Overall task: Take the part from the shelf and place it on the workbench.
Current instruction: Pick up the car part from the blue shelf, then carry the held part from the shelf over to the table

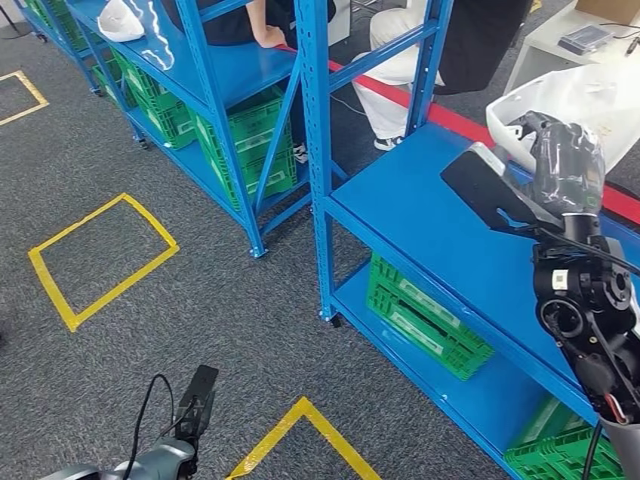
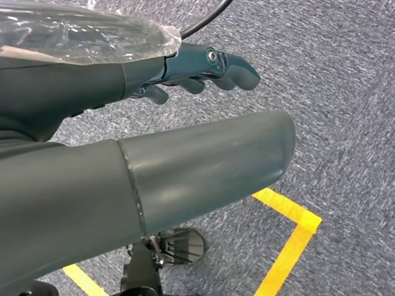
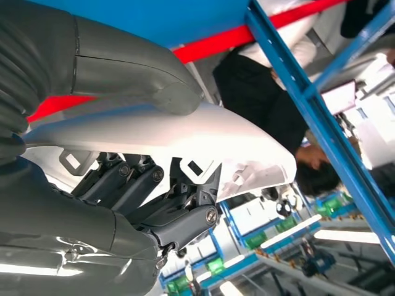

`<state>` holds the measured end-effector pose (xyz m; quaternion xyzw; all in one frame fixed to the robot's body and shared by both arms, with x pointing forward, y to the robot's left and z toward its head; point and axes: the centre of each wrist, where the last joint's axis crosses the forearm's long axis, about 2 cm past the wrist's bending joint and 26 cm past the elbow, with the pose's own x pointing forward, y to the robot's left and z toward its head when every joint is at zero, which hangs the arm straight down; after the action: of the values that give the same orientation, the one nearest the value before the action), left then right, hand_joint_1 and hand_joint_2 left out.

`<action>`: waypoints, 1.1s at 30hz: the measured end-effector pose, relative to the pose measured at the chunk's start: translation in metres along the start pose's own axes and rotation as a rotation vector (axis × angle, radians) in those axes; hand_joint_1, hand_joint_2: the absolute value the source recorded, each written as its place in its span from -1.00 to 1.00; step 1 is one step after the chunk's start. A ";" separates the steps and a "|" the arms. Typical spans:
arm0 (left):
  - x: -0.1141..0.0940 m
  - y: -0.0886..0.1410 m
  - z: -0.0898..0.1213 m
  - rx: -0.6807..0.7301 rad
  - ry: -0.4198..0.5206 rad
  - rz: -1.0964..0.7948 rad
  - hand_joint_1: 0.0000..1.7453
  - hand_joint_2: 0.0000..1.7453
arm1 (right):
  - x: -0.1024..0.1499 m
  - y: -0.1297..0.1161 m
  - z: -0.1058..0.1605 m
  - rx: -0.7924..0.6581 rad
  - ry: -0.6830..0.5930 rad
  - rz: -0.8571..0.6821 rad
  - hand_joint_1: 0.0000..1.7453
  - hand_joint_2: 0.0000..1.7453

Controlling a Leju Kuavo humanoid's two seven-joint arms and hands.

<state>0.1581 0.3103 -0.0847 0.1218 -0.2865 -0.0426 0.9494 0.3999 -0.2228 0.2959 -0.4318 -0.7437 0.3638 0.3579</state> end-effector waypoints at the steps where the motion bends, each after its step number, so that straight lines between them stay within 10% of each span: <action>1: 0.000 0.000 0.000 0.000 0.000 0.000 -1.00 -1.00 | 0.002 -0.001 0.001 -0.016 -0.007 -0.007 1.00 1.00; 5: -0.002 -0.001 0.001 -0.001 -0.002 0.004 -1.00 -1.00 | 0.011 -0.006 0.010 -0.070 -0.035 -0.070 1.00 1.00; 9: -0.004 -0.003 0.002 -0.014 -0.022 0.021 -1.00 1.00 | 0.020 -0.010 0.019 -0.094 -0.073 -0.141 1.00 1.00; 33: -0.009 -0.007 0.004 0.003 -0.090 0.049 -1.00 1.00 | 0.037 -0.025 0.026 -0.122 -0.169 -0.372 1.00 1.00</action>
<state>0.1483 0.3037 -0.0881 0.1140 -0.3317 -0.0243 0.9362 0.3550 -0.2044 0.3127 -0.2760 -0.8586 0.2807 0.3283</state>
